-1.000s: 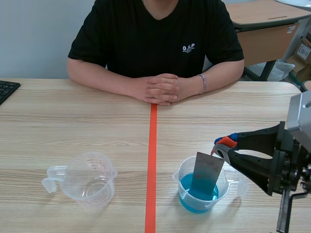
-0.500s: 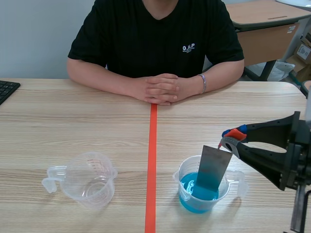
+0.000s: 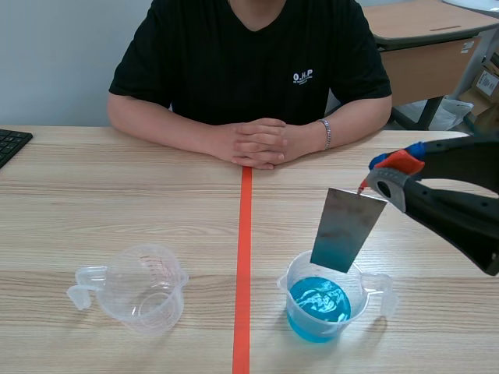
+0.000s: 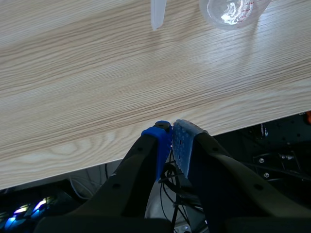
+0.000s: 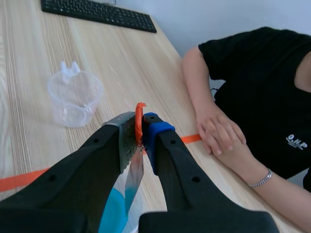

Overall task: Do the redox reaction experiment.
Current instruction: 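Hold the plate still in the solution, then raise the plate and point at it, then put the plate into the left beaker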

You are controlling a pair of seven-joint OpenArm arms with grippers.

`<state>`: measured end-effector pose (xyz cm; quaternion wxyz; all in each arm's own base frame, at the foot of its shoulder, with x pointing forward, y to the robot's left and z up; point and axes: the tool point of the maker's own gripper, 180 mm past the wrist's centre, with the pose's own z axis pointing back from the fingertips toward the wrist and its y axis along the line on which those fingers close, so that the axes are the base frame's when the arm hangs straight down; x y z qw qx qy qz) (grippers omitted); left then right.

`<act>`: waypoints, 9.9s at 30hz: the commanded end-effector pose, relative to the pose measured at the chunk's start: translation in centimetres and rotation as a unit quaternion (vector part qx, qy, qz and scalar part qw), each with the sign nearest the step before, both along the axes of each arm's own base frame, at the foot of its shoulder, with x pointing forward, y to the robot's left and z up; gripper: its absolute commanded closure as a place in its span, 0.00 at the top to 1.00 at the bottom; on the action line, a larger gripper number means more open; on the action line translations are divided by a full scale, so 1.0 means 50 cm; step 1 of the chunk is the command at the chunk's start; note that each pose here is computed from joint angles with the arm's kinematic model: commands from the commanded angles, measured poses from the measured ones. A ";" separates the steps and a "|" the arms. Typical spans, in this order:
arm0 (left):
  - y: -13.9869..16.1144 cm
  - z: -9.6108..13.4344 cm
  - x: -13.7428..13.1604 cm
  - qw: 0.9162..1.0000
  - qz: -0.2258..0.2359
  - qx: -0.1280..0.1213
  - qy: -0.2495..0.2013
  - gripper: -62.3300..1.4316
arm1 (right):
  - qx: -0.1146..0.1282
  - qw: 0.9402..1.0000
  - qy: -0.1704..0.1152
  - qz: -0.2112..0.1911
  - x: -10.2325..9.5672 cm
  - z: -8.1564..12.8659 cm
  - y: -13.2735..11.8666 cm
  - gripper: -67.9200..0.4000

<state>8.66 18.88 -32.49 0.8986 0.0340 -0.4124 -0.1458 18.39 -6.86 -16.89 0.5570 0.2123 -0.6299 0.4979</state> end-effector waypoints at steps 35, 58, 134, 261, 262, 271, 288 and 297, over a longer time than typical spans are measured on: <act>-0.005 0.013 0.026 0.999 -0.040 0.006 -0.017 0.11 | 0.026 1.000 -0.002 0.013 -0.015 0.064 0.034 0.03; -0.229 0.145 0.246 0.898 -0.396 -0.009 -0.192 0.11 | 0.027 1.000 -0.001 0.013 -0.015 0.065 0.034 0.03; -0.479 0.104 0.291 0.868 -0.444 -0.066 -0.214 0.11 | 0.035 0.999 0.000 0.013 -0.015 0.069 0.034 0.03; 0.039 0.021 0.022 0.996 0.053 0.065 -0.021 0.11 | 0.077 0.982 0.086 0.151 0.062 0.037 0.378 0.03; 0.039 0.021 0.022 0.996 0.053 0.065 -0.021 0.11 | 0.074 0.982 0.091 0.149 0.065 0.029 0.377 0.03; 0.039 0.021 0.023 0.996 0.053 0.065 -0.022 0.11 | 0.083 0.982 0.102 0.135 0.093 -0.013 0.370 0.03; 0.039 0.021 0.022 0.996 0.053 0.065 -0.021 0.11 | 0.039 0.985 0.077 0.150 0.085 -0.109 0.378 0.03; 0.039 0.021 0.022 0.996 0.053 0.065 -0.021 0.11 | 0.010 0.984 0.073 0.160 0.070 -0.136 0.385 0.09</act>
